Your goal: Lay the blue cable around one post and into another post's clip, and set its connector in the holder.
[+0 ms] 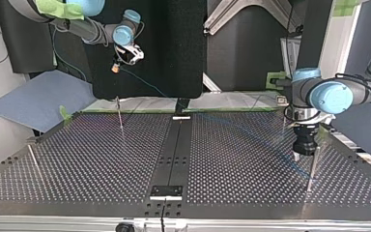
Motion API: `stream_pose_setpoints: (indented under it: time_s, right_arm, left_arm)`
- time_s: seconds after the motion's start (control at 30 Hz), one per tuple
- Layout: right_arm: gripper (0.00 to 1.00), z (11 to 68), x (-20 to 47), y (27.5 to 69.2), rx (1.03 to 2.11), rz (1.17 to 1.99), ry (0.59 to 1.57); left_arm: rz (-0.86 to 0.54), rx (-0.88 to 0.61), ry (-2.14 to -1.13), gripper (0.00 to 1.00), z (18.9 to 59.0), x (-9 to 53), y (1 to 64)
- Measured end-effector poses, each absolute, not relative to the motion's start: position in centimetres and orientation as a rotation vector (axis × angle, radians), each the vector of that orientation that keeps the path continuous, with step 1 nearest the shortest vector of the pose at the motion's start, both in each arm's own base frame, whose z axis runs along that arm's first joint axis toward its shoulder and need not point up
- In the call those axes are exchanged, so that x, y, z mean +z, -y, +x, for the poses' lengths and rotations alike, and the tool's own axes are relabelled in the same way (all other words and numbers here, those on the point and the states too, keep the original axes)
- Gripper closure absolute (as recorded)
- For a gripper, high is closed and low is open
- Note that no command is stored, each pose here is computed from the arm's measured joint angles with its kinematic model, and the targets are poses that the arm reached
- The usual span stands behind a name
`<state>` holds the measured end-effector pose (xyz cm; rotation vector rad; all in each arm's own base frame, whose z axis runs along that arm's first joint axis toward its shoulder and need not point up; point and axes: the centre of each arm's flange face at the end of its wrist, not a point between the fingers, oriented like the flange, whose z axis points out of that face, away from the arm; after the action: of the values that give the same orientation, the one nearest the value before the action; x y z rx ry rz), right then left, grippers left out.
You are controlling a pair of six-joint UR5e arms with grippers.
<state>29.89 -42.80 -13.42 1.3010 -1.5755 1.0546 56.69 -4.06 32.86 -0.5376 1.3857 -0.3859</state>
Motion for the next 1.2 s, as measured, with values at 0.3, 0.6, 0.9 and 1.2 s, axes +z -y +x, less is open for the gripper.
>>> stream_pose_setpoints:
  time_s: [0.3,0.6,0.9,1.2]
  right_arm:
    - [1.0,25.4,-17.8,40.0,1.036,1.299,1.692]
    - [1.0,22.4,-21.3,40.6,1.09,1.239,1.774]
    - [1.0,20.3,-24.2,43.5,1.167,1.18,1.773]
    - [1.0,17.0,-27.5,44.9,1.193,1.096,1.795]
  left_arm:
    - [-0.534,-0.39,-1.387,0.0,56.7,32.9,4.4]
    - [-0.533,-0.391,-1.388,0.0,56.7,32.9,4.5]
    - [-0.533,-0.393,-1.392,0.0,56.6,32.8,4.6]
    - [-0.534,-0.393,-1.394,0.0,56.6,32.8,4.6]
